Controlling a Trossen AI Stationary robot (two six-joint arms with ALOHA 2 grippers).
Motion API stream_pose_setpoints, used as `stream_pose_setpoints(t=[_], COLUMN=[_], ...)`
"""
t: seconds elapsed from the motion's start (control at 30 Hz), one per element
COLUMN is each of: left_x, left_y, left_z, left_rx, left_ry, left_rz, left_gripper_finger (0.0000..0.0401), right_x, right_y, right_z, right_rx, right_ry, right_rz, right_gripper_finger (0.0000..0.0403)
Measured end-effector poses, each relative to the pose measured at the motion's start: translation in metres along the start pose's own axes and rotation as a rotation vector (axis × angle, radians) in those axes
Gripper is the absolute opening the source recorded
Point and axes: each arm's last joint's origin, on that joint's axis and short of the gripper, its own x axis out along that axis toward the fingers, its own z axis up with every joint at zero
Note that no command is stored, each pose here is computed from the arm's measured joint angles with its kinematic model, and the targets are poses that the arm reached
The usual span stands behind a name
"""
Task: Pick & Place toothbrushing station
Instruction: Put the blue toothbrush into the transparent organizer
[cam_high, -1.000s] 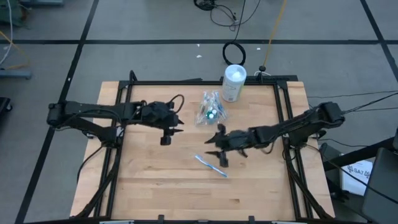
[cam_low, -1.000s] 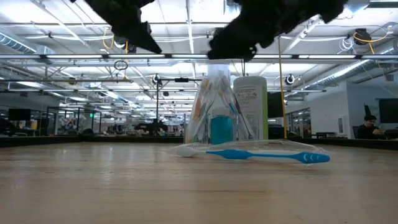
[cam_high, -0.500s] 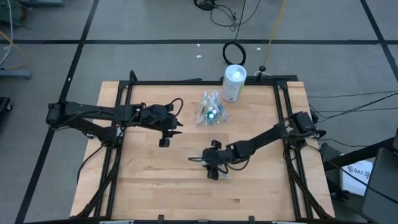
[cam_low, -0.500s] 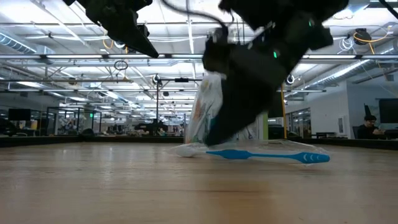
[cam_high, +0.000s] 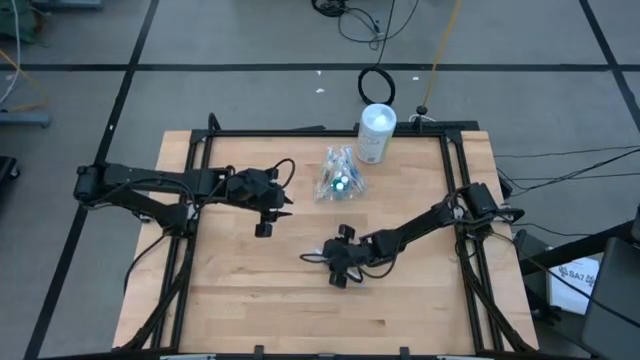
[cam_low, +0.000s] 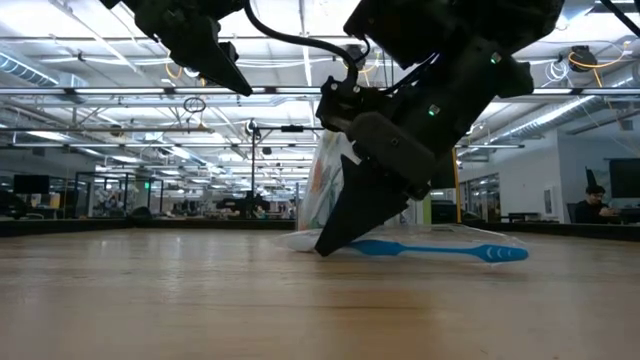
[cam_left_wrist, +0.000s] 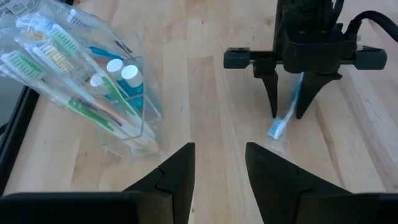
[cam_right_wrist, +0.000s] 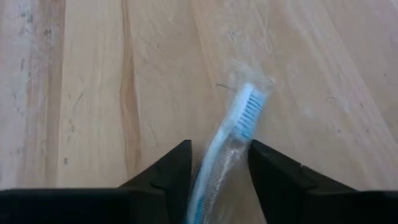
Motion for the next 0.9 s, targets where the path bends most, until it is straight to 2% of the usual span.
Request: stream_pose_setpoints(t=[0.37, 0.53, 0.67, 0.77, 0.9], left_x=[0.0, 0.0, 0.0, 0.0, 0.0], left_y=[0.0, 0.0, 0.0, 0.0, -0.001], left_z=[0.0, -0.001, -0.001, -0.001, -0.001], left_rx=[-0.002, -0.002, -0.002, -0.002, -0.015], left_ry=[0.003, 0.006, 0.012, 0.013, 0.012], left_rz=[0.0, -0.001, -0.002, -0.002, -0.004], left_gripper_finger=[0.0147, 0.0147, 0.0147, 0.0147, 0.0147], right_x=[-0.014, -0.039, -0.076, -0.113, -0.152], right_y=[-0.007, -0.015, -0.018, -0.023, -0.039], right_z=[0.01, 0.031, 0.049, 0.063, 0.07], right_rx=[0.036, 0.057, 0.025, -0.014, -0.029], right_ry=[-0.002, -0.075, -0.165, -0.32, -0.571], right_rz=[0.026, 0.03, 0.04, -0.042, -0.27], right_gripper_finger=[0.0016, 0.0021, 0.002, 0.0009, 0.0015])
